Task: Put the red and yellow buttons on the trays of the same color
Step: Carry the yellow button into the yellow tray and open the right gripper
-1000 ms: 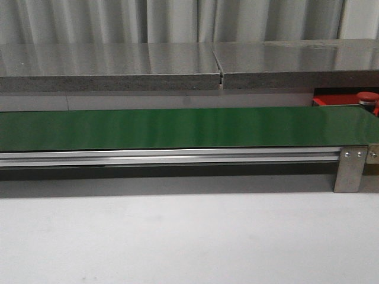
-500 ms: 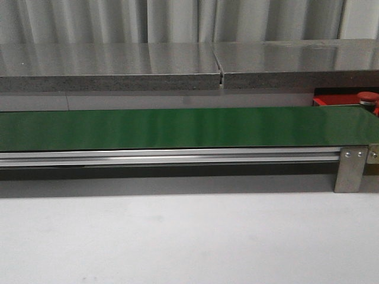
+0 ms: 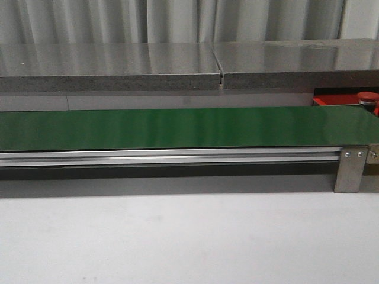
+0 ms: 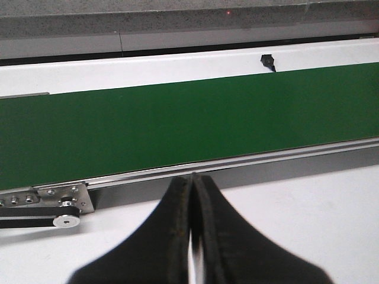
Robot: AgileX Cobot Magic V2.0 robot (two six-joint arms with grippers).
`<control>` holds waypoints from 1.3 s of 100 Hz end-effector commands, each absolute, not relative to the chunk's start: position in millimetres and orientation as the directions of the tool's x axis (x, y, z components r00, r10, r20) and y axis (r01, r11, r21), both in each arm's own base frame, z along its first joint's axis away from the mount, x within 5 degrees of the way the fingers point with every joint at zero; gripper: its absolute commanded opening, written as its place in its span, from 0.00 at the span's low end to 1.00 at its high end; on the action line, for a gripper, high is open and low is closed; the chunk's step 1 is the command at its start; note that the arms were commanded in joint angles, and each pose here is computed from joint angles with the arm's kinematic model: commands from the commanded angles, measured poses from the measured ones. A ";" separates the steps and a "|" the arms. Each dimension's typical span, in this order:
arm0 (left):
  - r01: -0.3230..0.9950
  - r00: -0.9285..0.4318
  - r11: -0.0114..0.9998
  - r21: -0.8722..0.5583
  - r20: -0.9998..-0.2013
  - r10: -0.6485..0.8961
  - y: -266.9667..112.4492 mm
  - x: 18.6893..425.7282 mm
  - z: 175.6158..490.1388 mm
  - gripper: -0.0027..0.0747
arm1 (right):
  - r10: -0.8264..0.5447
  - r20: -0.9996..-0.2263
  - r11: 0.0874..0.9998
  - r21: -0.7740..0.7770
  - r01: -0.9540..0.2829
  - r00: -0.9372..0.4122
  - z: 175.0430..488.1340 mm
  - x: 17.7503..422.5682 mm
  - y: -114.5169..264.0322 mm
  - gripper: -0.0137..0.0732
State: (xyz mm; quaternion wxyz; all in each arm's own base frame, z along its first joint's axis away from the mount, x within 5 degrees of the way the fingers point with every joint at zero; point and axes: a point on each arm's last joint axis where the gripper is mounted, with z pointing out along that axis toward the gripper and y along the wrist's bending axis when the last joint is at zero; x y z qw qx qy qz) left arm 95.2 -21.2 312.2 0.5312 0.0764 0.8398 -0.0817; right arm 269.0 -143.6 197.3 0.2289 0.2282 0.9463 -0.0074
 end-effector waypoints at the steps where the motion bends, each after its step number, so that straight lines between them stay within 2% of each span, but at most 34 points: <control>1: 0.213 -0.344 0.975 -0.066 -0.939 0.012 -21.6 97.5 326.7 0.01 | 0.422 -0.524 0.890 0.087 0.447 -0.739 215.9 272.0 -148.9 0.15; 23: 0.213 -0.344 0.975 -0.066 -0.939 0.012 -21.6 97.5 326.7 0.01 | 0.421 -0.531 0.890 0.085 0.448 -0.735 216.3 272.5 -149.3 0.51; 33: 0.213 -0.344 0.975 -0.066 -0.939 0.012 -21.6 97.5 326.7 0.01 | 0.420 -0.534 0.890 0.085 0.448 -0.734 216.5 272.6 -149.5 0.61; 80: 0.213 -0.344 0.975 -0.066 -0.939 0.012 -21.6 97.5 326.7 0.01 | 0.417 -0.548 0.890 0.082 0.449 -0.725 218.5 273.0 -150.0 0.68; 98: 0.213 -0.344 0.975 -0.066 -0.939 0.012 -21.6 97.5 326.7 0.01 | 0.417 -0.548 0.890 0.082 0.449 -0.725 218.7 273.1 -150.0 0.81; 106: 0.213 -0.344 0.975 -0.066 -0.939 0.012 -21.6 97.5 326.7 0.01 | 0.420 -0.550 0.888 0.086 0.451 -0.722 219.4 273.2 -149.9 0.82; 130: 0.213 -0.344 0.975 -0.066 -0.939 0.012 -21.6 97.5 326.7 0.01 | 0.397 -0.625 0.891 0.087 0.446 -0.672 245.3 267.4 -144.6 0.81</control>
